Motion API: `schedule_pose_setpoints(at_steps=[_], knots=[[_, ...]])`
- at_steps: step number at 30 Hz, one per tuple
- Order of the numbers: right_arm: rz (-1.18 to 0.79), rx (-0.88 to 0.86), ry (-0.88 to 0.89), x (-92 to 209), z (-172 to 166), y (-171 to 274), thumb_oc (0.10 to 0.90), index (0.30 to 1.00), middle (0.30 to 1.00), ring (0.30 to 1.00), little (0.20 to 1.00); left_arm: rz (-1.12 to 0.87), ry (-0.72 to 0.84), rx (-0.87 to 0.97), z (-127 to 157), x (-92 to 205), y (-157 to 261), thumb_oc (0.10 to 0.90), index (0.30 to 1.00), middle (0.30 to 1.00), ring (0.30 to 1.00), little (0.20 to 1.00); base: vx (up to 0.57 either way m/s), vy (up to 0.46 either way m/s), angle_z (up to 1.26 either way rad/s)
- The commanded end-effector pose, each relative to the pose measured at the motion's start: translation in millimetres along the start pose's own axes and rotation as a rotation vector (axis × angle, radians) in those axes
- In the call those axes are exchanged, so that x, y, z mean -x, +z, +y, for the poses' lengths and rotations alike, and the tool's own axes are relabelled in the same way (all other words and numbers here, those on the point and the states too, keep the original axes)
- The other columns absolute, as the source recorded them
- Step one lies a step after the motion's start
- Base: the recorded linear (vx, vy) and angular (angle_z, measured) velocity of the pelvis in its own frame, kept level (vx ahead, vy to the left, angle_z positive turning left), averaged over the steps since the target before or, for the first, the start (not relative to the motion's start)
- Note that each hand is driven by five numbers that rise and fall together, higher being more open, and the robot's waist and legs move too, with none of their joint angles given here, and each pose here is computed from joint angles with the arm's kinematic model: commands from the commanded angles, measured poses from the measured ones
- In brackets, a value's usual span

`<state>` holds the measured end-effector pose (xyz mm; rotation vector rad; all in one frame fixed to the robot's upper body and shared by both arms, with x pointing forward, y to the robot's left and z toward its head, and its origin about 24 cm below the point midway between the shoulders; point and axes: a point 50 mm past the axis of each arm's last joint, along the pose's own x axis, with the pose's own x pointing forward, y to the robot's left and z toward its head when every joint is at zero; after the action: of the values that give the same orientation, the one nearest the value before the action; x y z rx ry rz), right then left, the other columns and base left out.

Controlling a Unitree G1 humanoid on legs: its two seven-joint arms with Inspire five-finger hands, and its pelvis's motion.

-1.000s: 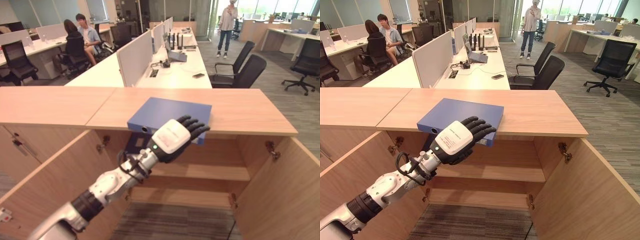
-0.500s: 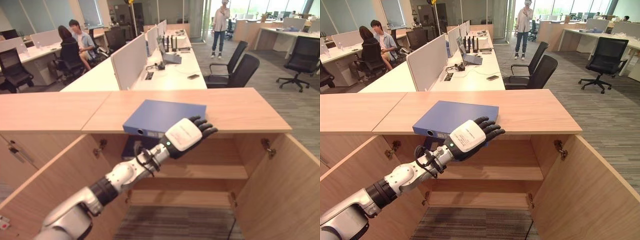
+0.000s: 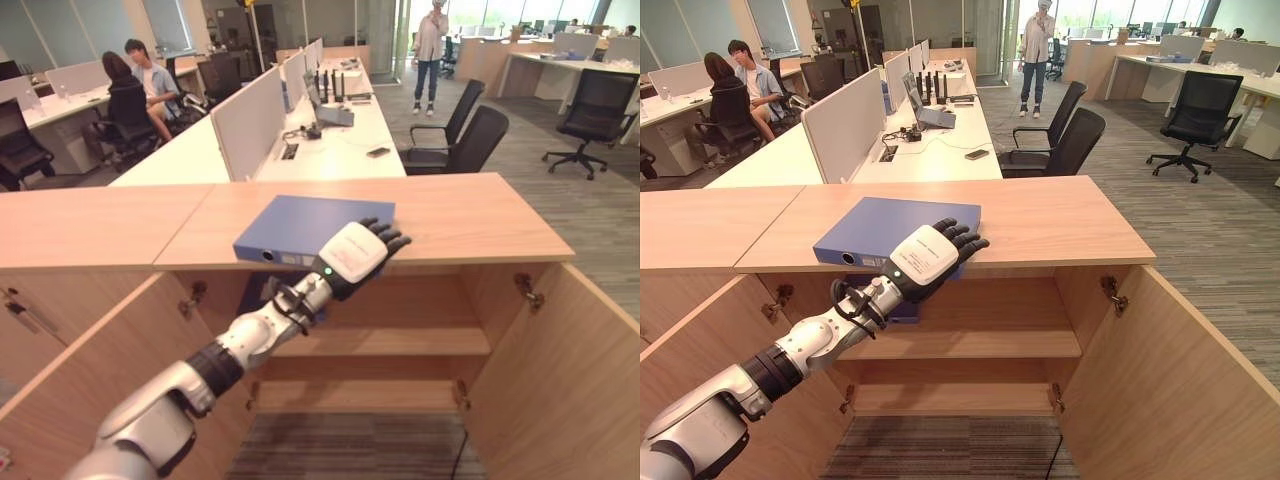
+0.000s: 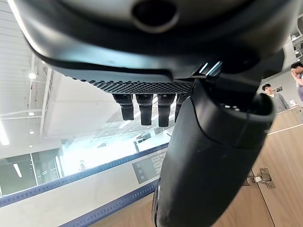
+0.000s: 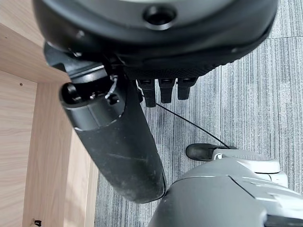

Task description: Put the empty folder in the office cabinet

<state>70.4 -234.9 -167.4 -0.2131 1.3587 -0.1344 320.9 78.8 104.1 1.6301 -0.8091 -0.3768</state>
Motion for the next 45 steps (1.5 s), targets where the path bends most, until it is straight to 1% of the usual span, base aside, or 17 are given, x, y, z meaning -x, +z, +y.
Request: schedule_pose_setpoints(at_steps=[1, 2, 7, 12, 13, 14, 15, 16, 17, 22, 29, 34, 41, 42, 43, 44, 45], knots=[[-0.027, 0.048, -0.029, -0.5, -8.6, 13.8, 0.8, 0.9, 0.9, 0.9, 0.9, 0.187, 0.28, -0.058, 64.9, -29.7, -50.0, 0.8, 0.9, 0.9, 0.9, 0.9, 0.01, 0.003, -0.03], [-0.024, 0.046, -0.03, -0.5, -8.9, 12.8, 0.8, 0.9, 0.9, 0.9, 0.9, 0.207, 0.258, -0.041, 57.6, -25.4, -51.4, 0.8, 0.9, 0.9, 0.9, 0.9, 0.01, 0.003, -0.03], [-0.025, 0.045, -0.03, -0.5, -8.4, 13.2, 0.8, 0.9, 0.9, 0.9, 0.9, 0.243, 0.238, -0.013, 50.0, -21.1, -54.8, 0.8, 0.9, 0.9, 0.9, 0.9, 0.0, 0.001, -0.01], [-0.029, 0.026, -0.032, -0.5, -8.4, 14.0, 0.8, 0.9, 0.9, 0.9, 0.9, 0.38, 0.192, 0.217, 25.5, -10.7, -58.5, 0.8, 0.9, 0.9, 0.9, 0.9, 0.0, 0.0, 0.0], [-0.028, 0.022, -0.032, -0.5, -8.2, 14.1, 0.8, 0.9, 0.9, 0.9, 0.9, 0.408, 0.172, 0.271, 18.3, -7.8, -58.3, 0.745, 0.818, 0.818, 0.818, 0.818, 0.0, 0.0, 0.0], [-0.023, 0.018, -0.031, -0.5, -8.2, 12.9, 0.8, 0.9, 0.9, 0.9, 0.9, 0.434, 0.169, 0.308, 14.6, -4.5, -59.6, 0.588, 0.582, 0.582, 0.582, 0.582, 0.0, 0.0, 0.0], [-0.017, 0.019, -0.031, -0.5, -8.7, 11.4, 0.8, 0.9, 0.9, 0.9, 0.9, 0.466, 0.148, 0.345, 7.0, -0.6, -60.7, 0.4, 0.3, 0.3, 0.3, 0.3, 0.0, 0.0, 0.0], [-0.018, 0.019, -0.031, -0.5, -8.7, 11.7, 0.8, 0.9, 0.9, 0.9, 0.9, 0.466, 0.149, 0.344, 7.2, -0.7, -60.7, 0.4, 0.3, 0.3, 0.3, 0.3, 0.03, -0.003, -0.02], [-0.006, 0.016, -0.03, -0.4, -8.9, 8.4, 0.8, 0.9, 0.9, 0.9, 0.9, 0.512, 0.121, 0.405, -4.4, 6.5, -61.2, 0.4, 0.3, 0.3, 0.3, 0.3, 0.0, 0.0, 0.0], [0.014, 0.02, -0.033, -0.1, -10.2, 1.2, 0.8, 0.9, 0.9, 0.9, 0.9, 0.64, 0.046, 0.489, -33.9, 28.0, -64.9, 0.4, 0.3, 0.3, 0.3, 0.3, 0.0, -0.005, -0.04], [0.017, 0.026, -0.035, 0.1, -10.6, -0.8, 0.8, 0.9, 0.9, 0.9, 0.9, 0.718, -0.012, 0.584, -54.9, 43.4, -61.2, 0.4, 0.3, 0.3, 0.3, 0.3, 0.0, -0.002, -0.02], [0.013, 0.032, -0.032, 0.0, -9.5, 0.4, 0.8, 0.9, 0.9, 0.9, 0.9, 0.745, -0.046, 0.596, -64.1, 50.5, -59.4, 0.4, 0.3, 0.3, 0.3, 0.3, 0.0, -0.001, -0.01], [0.007, 0.037, -0.031, -0.1, -7.8, 0.8, 0.8, 0.9, 0.9, 0.9, 0.9, 0.722, -0.046, 0.601, -64.8, 51.9, -54.3, 0.4, 0.3, 0.3, 0.3, 0.3, 0.0, -0.001, -0.01], [0.006, 0.033, -0.03, 0.0, -6.9, 0.3, 0.8, 0.9, 0.9, 0.9, 0.9, 0.682, -0.008, 0.616, -56.8, 49.0, -50.9, 0.4, 0.3, 0.3, 0.3, 0.3, 0.0, 0.0, 0.0], [0.007, 0.034, -0.03, 0.0, -6.9, 0.3, 0.8, 0.9, 0.9, 0.9, 0.9, 0.683, -0.008, 0.616, -56.8, 49.1, -51.0, 0.4, 0.3, 0.3, 0.3, 0.3, 0.0, 0.0, 0.0], [0.004, 0.025, -0.029, 0.0, -6.6, 0.5, 0.8, 0.9, 0.9, 0.9, 0.9, 0.6, 0.056, 0.643, -39.9, 44.6, -45.1, 0.4, 0.3, 0.3, 0.3, 0.3, 0.0, 0.0, 0.0], [-0.001, 0.016, -0.029, -0.1, -6.6, 1.6, 0.8, 0.9, 0.9, 0.9, 0.9, 0.546, 0.09, 0.664, -29.5, 42.8, -40.5, 0.4, 0.3, 0.3, 0.3, 0.3, 0.0, 0.0, 0.0]])
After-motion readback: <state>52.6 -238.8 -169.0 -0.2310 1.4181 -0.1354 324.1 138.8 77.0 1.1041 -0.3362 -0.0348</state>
